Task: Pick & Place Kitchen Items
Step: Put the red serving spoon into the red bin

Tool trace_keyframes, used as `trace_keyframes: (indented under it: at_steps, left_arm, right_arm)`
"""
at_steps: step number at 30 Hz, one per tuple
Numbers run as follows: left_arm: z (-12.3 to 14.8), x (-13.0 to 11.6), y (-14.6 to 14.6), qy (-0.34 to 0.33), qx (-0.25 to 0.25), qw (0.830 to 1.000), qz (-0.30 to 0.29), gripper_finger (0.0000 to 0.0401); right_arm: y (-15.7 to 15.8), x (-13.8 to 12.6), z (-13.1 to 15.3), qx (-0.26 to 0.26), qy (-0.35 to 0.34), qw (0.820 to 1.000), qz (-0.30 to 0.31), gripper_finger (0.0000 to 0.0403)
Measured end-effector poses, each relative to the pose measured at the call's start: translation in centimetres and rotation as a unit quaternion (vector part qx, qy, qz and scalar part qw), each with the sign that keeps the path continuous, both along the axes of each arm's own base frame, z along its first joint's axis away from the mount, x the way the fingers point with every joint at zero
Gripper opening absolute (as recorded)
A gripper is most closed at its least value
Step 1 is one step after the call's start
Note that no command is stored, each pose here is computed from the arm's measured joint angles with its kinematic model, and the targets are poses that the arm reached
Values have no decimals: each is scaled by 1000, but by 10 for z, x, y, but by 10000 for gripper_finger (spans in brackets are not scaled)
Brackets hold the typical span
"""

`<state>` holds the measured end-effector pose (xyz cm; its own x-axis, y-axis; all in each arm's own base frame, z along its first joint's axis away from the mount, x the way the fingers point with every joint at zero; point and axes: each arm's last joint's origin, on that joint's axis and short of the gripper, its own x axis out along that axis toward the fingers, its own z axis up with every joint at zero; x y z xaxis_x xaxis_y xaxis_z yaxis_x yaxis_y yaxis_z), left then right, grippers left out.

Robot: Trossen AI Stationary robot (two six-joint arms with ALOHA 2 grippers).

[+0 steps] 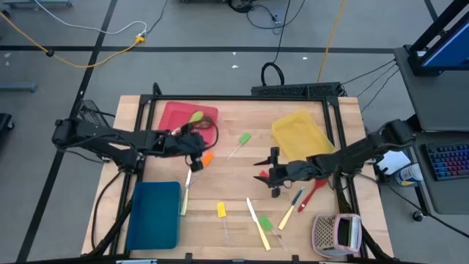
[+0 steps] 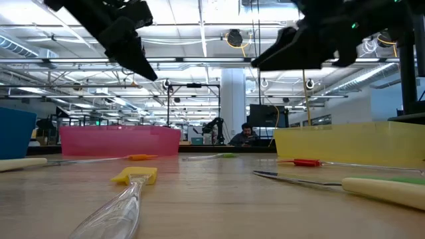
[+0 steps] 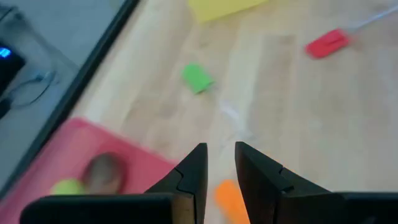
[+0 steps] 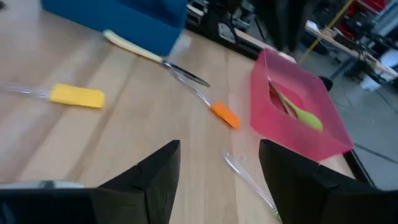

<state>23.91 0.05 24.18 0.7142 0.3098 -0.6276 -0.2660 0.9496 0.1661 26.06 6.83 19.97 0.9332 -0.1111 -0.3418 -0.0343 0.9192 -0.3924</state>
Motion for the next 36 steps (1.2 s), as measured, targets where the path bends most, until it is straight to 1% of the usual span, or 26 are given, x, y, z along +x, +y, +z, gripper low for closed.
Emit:
trace_keyframes:
  at_steps: [3, 6, 10, 12, 13, 14, 17, 18, 19, 20, 22, 24, 26, 36]
  left_arm:
    - [-15, 0, -9, -28, -7, 999, -25, 88]
    - [-22, -1, -14, -54, -8, 998, -35, 88]
    - [-23, 0, -16, -73, -14, 997, -30, 88]
    - [-23, -1, -16, -77, -30, 996, -19, 88]
    - [-23, -1, -17, -81, -51, 995, -11, 88]
    - [-23, 0, -17, -88, -83, 993, -2, 88]
    - [-23, 0, -20, -104, -188, 976, 22, 88]
    - [-23, 0, -21, -105, -214, 971, 26, 88]
    - [-24, 0, -21, -104, -224, 969, 24, 88]
    - [-24, 0, -22, -101, -217, 971, 15, 88]
    - [-23, 0, -21, -97, -172, 980, -2, 88]
    - [-23, 0, -19, -101, -139, 985, 2, 88]
    - [-22, 1, -18, -104, -122, 987, 5, 88]
    - [-22, 1, -18, -104, -120, 987, 7, 88]
  right_arm:
    - [3, -13, 8, 9, 16, 1000, 9, 211]
    - [3, -25, 9, 23, 64, 997, 42, 211]
    - [3, -37, 6, 75, 126, 985, 86, 211]
    - [3, -41, 6, 95, 143, 981, 92, 211]
    - [3, -42, 5, 99, 148, 980, 90, 210]
    - [3, -42, 5, 103, 151, 979, 86, 210]
    - [2, -43, 4, 99, 158, 979, 82, 210]
    - [2, -44, 3, 97, 161, 979, 82, 210]
    - [2, -44, 3, 93, 161, 979, 84, 210]
    - [2, -44, 4, 88, 160, 979, 87, 210]
    - [2, -43, 4, 80, 156, 980, 90, 210]
    - [2, -43, 4, 79, 157, 980, 91, 210]
    - [2, -43, 4, 83, 157, 980, 89, 210]
    - [2, -43, 4, 96, 157, 980, 82, 210]
